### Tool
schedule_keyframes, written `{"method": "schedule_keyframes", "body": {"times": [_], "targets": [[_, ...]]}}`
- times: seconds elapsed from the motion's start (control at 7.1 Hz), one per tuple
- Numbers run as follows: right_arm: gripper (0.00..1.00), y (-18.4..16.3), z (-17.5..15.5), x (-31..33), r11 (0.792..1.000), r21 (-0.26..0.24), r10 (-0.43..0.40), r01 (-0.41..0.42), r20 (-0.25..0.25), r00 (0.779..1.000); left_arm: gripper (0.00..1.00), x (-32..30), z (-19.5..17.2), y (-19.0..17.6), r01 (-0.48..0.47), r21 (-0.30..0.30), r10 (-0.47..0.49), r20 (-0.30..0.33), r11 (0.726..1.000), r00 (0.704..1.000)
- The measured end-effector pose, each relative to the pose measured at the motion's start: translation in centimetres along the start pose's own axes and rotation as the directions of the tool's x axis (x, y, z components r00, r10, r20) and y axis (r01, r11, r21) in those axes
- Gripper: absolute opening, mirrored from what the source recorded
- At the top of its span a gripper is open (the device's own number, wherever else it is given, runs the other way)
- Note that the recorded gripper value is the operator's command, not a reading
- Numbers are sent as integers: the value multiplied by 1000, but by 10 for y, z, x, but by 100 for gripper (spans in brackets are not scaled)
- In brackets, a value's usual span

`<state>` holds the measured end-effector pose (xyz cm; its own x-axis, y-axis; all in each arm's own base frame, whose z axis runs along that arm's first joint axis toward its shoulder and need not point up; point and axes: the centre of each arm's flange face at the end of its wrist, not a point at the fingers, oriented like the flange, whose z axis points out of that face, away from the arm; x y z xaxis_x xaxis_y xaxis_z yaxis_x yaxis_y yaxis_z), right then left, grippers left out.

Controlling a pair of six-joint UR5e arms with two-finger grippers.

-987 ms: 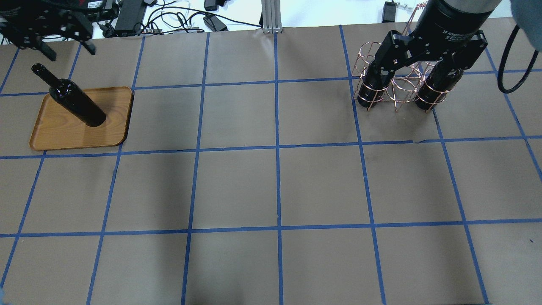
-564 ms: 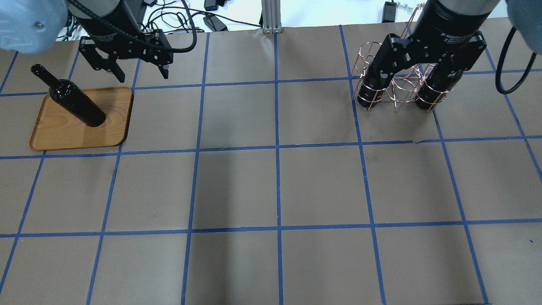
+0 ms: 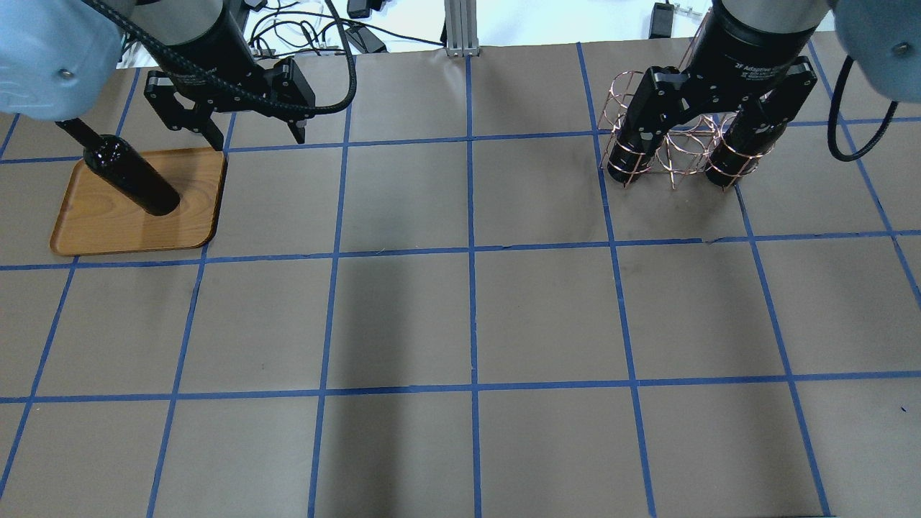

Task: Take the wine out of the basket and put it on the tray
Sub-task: 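Open the left gripper and raise it away from the tray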

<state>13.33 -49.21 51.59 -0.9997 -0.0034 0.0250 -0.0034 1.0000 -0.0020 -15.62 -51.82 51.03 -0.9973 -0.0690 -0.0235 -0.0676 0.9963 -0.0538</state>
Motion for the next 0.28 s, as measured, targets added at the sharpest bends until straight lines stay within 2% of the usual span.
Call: {"method": "schedule_keyframes", "body": {"times": [0.28], "targets": [[100, -1, 1, 0, 1000, 1, 1, -1, 0, 1000, 100, -1, -4, 12, -1, 2, 1, 1, 1000, 1000]]}}
